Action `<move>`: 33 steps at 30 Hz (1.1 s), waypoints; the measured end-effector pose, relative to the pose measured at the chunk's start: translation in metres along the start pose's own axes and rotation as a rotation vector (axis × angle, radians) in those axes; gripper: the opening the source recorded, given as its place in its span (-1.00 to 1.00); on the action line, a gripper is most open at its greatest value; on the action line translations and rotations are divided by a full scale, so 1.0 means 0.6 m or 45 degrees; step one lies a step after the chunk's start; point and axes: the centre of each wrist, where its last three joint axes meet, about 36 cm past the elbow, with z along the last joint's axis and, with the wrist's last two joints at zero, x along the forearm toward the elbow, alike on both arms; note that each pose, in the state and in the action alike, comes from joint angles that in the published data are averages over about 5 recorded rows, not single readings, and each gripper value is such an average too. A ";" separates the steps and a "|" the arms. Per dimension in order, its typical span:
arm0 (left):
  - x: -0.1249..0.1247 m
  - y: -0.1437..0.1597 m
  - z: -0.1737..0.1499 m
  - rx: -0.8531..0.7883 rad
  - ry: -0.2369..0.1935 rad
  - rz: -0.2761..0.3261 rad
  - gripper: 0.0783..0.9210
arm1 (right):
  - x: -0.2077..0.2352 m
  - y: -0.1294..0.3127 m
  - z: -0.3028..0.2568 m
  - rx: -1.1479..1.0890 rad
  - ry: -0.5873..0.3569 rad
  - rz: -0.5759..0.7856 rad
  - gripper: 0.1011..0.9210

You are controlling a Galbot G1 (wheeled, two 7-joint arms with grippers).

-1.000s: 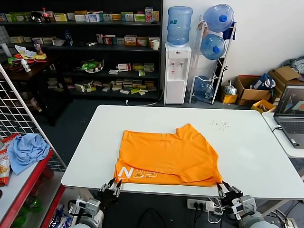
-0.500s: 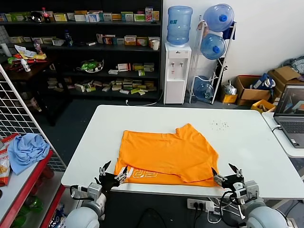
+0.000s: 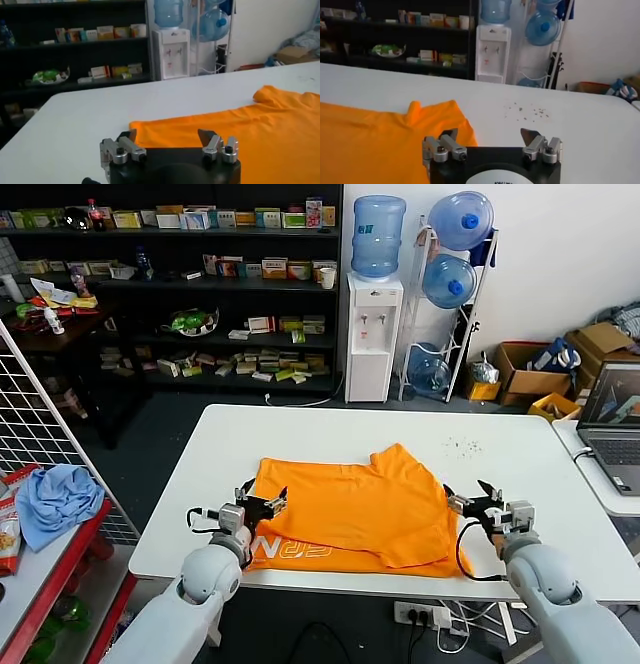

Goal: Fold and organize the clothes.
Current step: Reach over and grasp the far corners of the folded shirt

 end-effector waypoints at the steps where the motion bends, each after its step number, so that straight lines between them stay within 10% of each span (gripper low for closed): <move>1: -0.013 0.000 -0.006 0.006 0.009 0.002 0.77 | -0.010 -0.003 -0.004 -0.009 0.002 -0.002 0.76; 15: -0.147 0.008 -0.072 0.062 0.126 -0.022 0.77 | -0.135 -0.005 -0.046 -0.087 0.077 -0.084 0.76; 33: -0.196 0.047 -0.080 0.112 0.212 -0.125 0.77 | -0.210 0.017 -0.039 -0.113 0.230 -0.194 0.66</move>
